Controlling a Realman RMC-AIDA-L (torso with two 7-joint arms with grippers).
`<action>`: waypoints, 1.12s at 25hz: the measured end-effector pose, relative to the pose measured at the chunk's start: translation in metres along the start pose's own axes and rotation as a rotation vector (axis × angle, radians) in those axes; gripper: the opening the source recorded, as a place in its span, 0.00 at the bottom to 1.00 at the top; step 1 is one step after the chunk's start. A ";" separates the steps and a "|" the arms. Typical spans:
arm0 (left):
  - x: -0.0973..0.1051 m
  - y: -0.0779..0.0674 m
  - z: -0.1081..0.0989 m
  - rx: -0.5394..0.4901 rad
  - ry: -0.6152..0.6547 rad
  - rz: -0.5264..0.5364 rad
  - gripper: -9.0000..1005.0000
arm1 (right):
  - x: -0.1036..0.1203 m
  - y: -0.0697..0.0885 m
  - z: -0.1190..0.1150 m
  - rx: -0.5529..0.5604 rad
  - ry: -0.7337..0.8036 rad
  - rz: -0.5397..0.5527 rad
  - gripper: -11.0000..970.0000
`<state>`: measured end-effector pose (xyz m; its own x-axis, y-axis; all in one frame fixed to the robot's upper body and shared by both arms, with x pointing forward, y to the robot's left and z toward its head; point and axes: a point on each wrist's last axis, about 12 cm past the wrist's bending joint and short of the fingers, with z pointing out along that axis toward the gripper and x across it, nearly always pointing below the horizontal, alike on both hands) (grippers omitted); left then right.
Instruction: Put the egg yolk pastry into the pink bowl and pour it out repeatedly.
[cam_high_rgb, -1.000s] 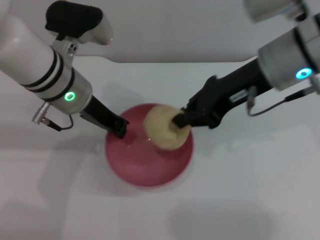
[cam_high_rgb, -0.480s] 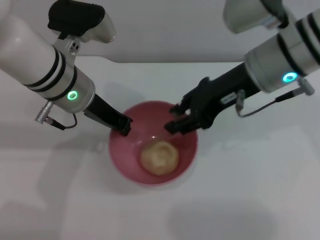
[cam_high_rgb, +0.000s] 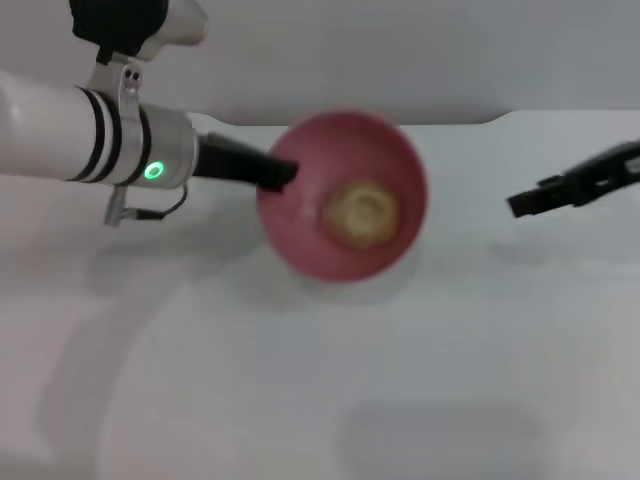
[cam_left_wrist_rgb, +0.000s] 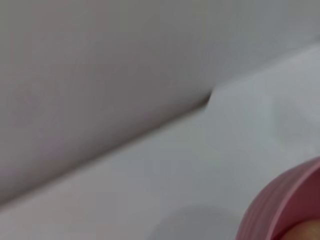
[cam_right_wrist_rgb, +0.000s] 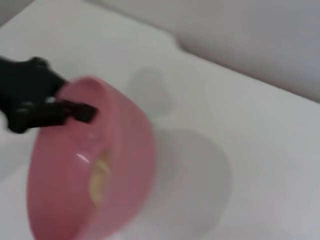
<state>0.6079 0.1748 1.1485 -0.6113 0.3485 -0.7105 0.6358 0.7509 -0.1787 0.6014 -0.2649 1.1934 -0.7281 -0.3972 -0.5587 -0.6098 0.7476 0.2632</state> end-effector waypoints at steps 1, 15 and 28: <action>0.000 0.000 0.001 0.003 -0.038 0.010 0.01 | 0.008 -0.007 -0.003 0.005 -0.017 0.044 0.56; 0.043 -0.072 0.034 -0.354 -0.482 0.628 0.01 | 0.093 -0.064 -0.035 0.100 -0.198 0.358 0.55; 0.079 -0.099 0.039 -0.692 -0.708 1.101 0.01 | 0.102 -0.068 -0.039 0.119 -0.225 0.383 0.53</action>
<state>0.5150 0.1061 1.0828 0.4992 0.7196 -0.4826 0.1463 0.4789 0.8656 0.5565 -0.3771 1.1493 -0.7998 0.0354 -0.5993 -0.2604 0.8790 0.3994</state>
